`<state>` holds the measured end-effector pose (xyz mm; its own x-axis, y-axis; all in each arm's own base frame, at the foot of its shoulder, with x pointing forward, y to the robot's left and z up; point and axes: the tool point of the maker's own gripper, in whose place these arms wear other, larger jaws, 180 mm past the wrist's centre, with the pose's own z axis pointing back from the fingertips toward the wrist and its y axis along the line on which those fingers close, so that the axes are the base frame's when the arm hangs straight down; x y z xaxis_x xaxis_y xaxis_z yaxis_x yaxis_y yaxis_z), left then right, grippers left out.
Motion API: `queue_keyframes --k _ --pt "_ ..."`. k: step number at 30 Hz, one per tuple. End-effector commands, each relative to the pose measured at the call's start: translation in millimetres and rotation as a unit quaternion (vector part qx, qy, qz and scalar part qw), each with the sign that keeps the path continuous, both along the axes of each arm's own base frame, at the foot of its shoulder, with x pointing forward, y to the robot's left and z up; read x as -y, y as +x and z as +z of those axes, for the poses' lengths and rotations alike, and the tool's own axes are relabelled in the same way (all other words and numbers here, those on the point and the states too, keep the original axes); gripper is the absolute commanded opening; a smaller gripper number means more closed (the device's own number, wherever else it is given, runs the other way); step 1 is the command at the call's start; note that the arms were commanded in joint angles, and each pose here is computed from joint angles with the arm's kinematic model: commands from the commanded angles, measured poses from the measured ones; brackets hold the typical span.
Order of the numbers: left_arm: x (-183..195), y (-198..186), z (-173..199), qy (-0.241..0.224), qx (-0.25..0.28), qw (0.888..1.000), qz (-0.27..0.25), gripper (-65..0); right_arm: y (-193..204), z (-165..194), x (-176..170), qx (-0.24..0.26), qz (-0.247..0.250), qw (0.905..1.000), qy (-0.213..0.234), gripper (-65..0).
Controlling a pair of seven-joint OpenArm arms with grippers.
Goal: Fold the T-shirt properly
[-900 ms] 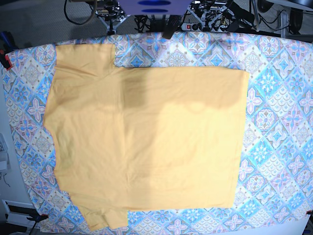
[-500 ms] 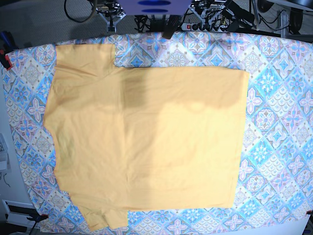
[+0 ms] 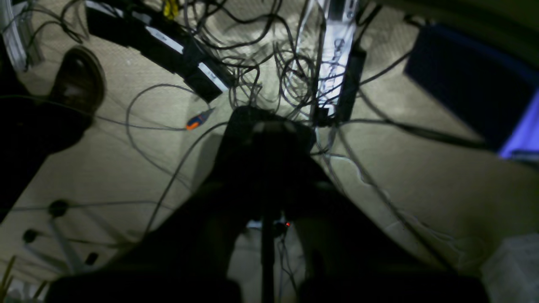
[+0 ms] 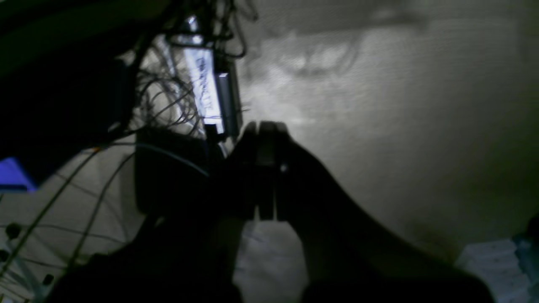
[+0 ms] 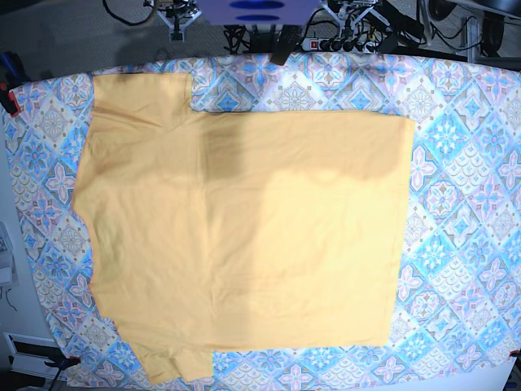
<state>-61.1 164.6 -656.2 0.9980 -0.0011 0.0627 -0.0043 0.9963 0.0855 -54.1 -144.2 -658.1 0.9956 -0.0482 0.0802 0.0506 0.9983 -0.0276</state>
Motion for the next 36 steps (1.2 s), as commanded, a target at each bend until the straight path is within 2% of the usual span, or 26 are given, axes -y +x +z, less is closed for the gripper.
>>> queue_keyframes --k 1,8,15,27,30,36 --pt "-4.8 -11.4 1.6 0.004 -0.008 1.000 0.001 -65.0 -5.7 1.5 8.1 0.000 0.004 1.0000 -0.008 -65.0" --pt "-7.6 -24.8 10.8 0.007 0.047 0.999 -0.009 -65.0 -22.7 9.5 24.7 0.007 0.010 0.9997 -0.021 -65.0" --pt "-19.1 -36.2 17.2 0.015 0.062 0.998 -0.016 -65.0 -35.3 20.0 28.3 0.021 0.016 0.9993 -0.026 -65.0" --pt "-29.9 -44.4 39.6 0.022 0.147 0.988 -0.035 -65.0 -18.2 53.7 43.9 0.096 0.032 0.9939 -0.043 -65.0" --pt "-27.5 -39.8 50.0 0.020 0.179 0.983 -0.042 -65.0 -10.5 67.3 45.0 0.125 0.038 0.9903 -0.045 -65.0" --pt "-20.7 -10.5 83.1 0.014 0.259 0.964 -0.056 -65.0 1.5 90.0 44.5 0.175 0.045 0.9823 -0.048 -65.0"
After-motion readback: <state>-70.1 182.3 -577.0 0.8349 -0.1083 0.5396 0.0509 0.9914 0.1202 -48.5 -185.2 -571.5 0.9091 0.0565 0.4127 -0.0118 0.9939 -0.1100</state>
